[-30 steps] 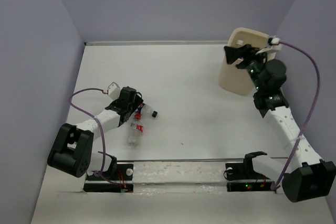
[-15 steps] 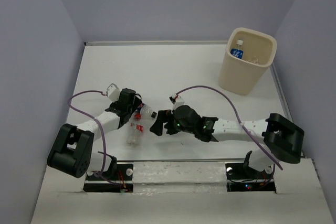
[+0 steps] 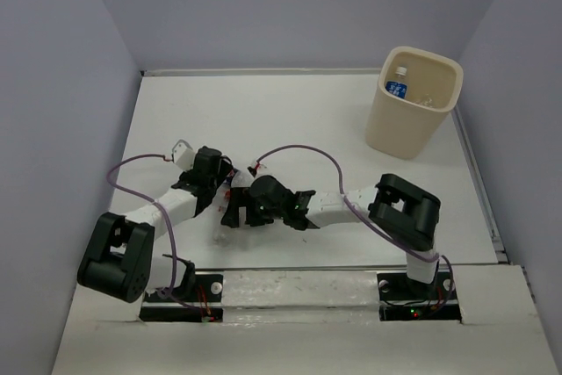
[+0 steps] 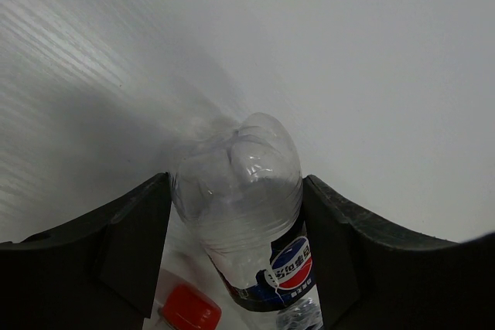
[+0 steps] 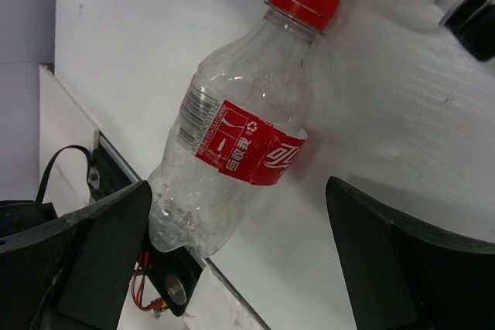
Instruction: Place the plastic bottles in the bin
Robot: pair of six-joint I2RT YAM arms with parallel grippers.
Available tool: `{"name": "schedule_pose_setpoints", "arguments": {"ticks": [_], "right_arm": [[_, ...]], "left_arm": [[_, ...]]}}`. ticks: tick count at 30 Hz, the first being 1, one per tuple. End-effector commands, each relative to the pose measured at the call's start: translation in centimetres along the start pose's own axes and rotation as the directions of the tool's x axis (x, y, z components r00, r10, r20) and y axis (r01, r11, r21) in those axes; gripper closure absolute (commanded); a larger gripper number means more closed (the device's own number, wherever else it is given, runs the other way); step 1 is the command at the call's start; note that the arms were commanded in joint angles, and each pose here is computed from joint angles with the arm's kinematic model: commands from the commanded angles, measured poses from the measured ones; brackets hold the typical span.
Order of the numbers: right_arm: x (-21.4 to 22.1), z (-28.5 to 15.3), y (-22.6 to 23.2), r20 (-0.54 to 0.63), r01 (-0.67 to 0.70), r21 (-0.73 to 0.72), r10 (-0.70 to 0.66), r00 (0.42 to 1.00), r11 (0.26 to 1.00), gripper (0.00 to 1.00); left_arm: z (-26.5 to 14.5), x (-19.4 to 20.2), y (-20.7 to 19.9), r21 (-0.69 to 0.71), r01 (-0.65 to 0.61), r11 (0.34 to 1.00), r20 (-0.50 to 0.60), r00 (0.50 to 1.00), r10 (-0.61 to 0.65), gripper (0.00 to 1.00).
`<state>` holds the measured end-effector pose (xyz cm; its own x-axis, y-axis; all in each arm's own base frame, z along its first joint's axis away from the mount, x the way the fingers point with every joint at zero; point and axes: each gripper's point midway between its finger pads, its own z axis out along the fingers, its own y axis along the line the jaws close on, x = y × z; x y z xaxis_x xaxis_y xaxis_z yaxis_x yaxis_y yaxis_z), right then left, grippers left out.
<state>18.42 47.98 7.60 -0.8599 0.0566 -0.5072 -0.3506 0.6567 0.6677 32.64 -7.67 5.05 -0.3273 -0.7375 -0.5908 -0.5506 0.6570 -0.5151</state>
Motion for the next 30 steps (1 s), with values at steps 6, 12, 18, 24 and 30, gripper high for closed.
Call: {"name": "schedule_pose_setpoints", "arguments": {"ticks": [6,12,18,24,30], "right_arm": [[1.0,2.3,2.8,-0.092,-0.019,-0.104,0.009,0.996,0.994,0.0],[2.0,3.6,2.0,-0.137,-0.044,-0.113,0.029,0.99,0.993,0.12],[0.4,1.8,0.3,-0.044,-0.019,-0.057,0.017,0.999,0.998,0.49],[-2.3,-4.4,-1.4,0.112,0.032,-0.007,-0.031,0.993,0.999,0.69],[-5.8,-12.2,-2.3,0.25,0.034,-0.044,-0.022,0.968,0.998,0.73]], "left_arm": [[-0.5,-3.8,1.7,-0.001,0.085,0.996,0.149,0.985,-0.084,0.77],[-0.3,-3.4,3.8,-0.036,0.087,0.996,0.153,0.985,-0.08,0.81],[-0.6,-4.2,3.1,-0.019,0.097,0.995,0.166,0.982,-0.093,0.82],[-1.6,-4.8,0.1,0.1,0.127,0.987,0.135,0.981,-0.139,0.82],[-3.2,-7.0,-3.3,0.195,0.139,0.971,0.148,0.974,-0.169,0.82]]}}
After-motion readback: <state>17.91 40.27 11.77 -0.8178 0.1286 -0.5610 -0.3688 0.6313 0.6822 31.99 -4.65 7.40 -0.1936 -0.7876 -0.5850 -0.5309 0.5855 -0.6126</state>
